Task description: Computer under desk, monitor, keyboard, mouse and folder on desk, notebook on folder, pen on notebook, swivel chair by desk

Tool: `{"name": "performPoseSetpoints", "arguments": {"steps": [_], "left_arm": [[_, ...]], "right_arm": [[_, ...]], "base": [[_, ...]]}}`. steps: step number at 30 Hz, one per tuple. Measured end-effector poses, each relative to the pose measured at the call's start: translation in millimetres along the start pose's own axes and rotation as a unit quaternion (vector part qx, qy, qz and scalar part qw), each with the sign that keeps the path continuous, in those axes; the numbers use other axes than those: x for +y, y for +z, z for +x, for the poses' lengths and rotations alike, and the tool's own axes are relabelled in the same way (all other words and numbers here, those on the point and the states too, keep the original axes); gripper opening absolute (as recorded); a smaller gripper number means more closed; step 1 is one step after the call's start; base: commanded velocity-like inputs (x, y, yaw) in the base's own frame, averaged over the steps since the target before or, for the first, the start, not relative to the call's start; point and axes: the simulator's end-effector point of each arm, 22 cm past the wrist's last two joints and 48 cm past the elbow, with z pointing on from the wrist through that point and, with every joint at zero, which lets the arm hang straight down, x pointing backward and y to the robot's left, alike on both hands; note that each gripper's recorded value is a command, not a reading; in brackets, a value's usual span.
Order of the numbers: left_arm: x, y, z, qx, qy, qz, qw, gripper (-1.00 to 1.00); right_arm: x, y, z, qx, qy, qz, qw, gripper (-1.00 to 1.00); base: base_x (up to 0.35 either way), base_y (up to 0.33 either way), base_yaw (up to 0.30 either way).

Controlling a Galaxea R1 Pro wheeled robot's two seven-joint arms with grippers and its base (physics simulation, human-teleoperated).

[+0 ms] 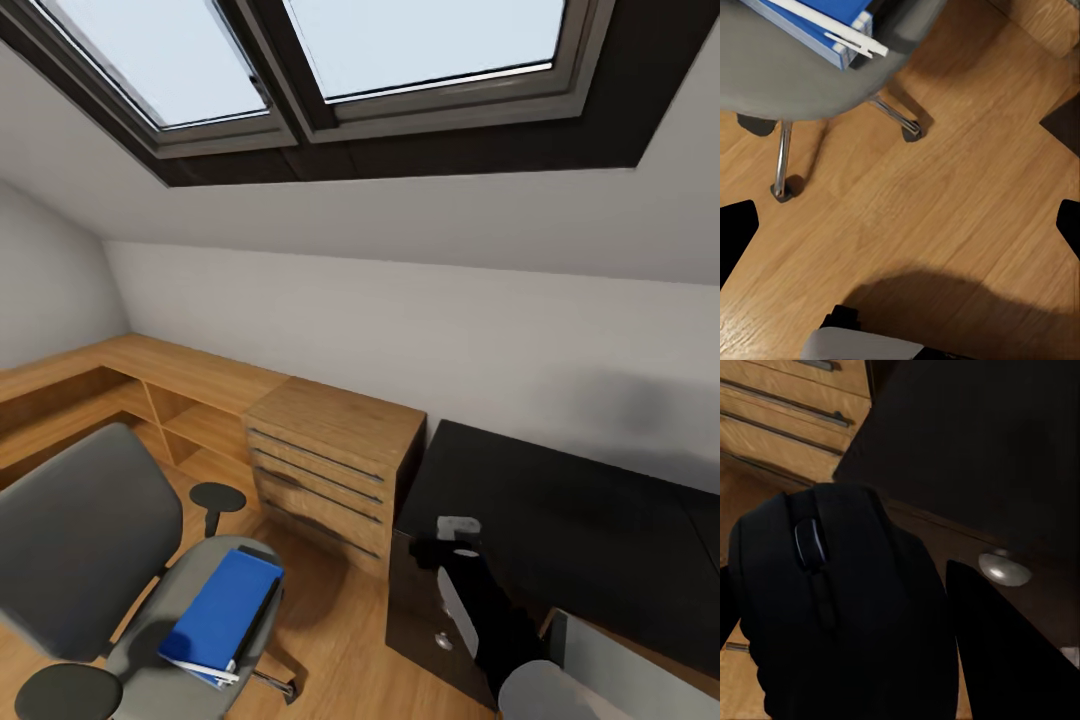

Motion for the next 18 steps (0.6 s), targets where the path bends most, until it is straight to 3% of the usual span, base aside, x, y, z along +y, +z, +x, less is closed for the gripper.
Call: {"name": "performPoseSetpoints", "arguments": {"steps": [5,12,18], "left_arm": [[-6.7,-1.7,4.6,-0.006,0.014,0.004,0.9999,1.0],[-7.7,-1.8,4.7,-0.006,0.016,0.005,0.9998,1.0],[-12.6,-2.4,5.6,-0.005,0.016,0.008,0.9998,1.0]], "right_arm": [[-1.8,-0.9,-7.0,-0.001,0.0,0.001,1.0,-1.0],[-2.8,-0.3,-6.8,-0.002,0.0,0.001,1.0,-1.0],[-16.9,2.0,-6.6,-0.005,-0.003,0.011,0.9999,-1.0]], "base": [[0.272,-0.003,0.0],[0.298,-0.113,0.0],[0.301,-0.145,0.0]]}}
